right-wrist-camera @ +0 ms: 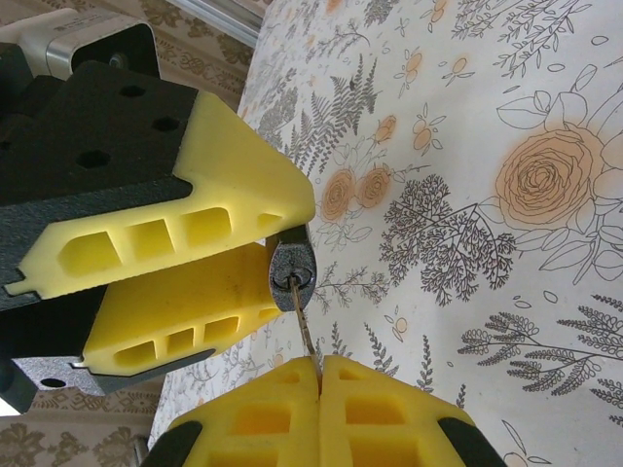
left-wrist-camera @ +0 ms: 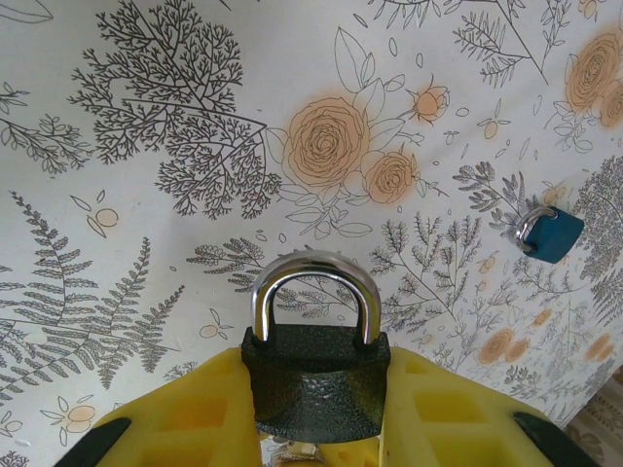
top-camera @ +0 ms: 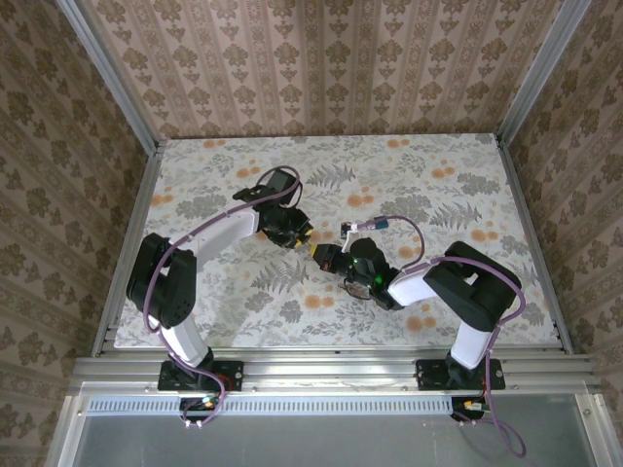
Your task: Unlock with the key
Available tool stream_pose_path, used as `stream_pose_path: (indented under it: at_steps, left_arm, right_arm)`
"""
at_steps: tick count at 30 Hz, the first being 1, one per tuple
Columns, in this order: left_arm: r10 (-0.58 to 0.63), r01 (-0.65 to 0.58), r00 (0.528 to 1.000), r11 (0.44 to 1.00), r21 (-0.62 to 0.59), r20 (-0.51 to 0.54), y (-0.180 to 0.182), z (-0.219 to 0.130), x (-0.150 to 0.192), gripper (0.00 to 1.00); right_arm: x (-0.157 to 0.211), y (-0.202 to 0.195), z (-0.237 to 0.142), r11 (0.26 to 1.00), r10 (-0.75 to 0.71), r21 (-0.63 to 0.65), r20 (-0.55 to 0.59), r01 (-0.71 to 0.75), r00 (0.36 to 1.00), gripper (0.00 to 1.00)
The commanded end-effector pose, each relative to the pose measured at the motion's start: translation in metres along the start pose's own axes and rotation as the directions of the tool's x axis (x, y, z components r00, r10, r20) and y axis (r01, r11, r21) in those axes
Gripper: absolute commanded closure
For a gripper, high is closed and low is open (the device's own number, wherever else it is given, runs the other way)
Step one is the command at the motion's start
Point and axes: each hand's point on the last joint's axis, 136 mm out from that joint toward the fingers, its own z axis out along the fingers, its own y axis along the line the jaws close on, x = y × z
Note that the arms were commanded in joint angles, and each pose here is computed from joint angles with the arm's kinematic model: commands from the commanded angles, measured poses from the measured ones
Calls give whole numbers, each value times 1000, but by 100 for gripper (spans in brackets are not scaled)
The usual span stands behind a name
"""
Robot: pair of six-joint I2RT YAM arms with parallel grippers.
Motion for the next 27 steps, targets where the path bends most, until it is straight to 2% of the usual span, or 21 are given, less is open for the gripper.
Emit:
stream_pose_path:
  at_steps: [1,7,11,17,23,27]
  left_arm:
    - [23,-26,992,999,-21,-126,4,3,37,91]
    - [48,-49,988,999,0,-147,-2,6,46,93]
    - [63,-64,986,998,4,-154,-2,6,48,93]
    - [69,-69,984,998,7,-167,0,8,50,94]
    - [78,-72,981,996,45,-178,-9,7,54,94]
    - [89,-76,979,994,78,-183,-17,5,57,96]
  right_arm:
    - [-30,17,3,1000,-8,-20,106,10,994,100]
    - [-43,26,7,999,4,-52,107,2,994,100]
    - [-45,29,9,998,-53,-14,68,54,996,100]
    - [-57,28,6,993,61,-108,71,-53,996,100]
    - [-50,16,15,999,-7,-48,30,9,1000,100]
    - [-53,18,16,997,19,-80,53,-15,998,100]
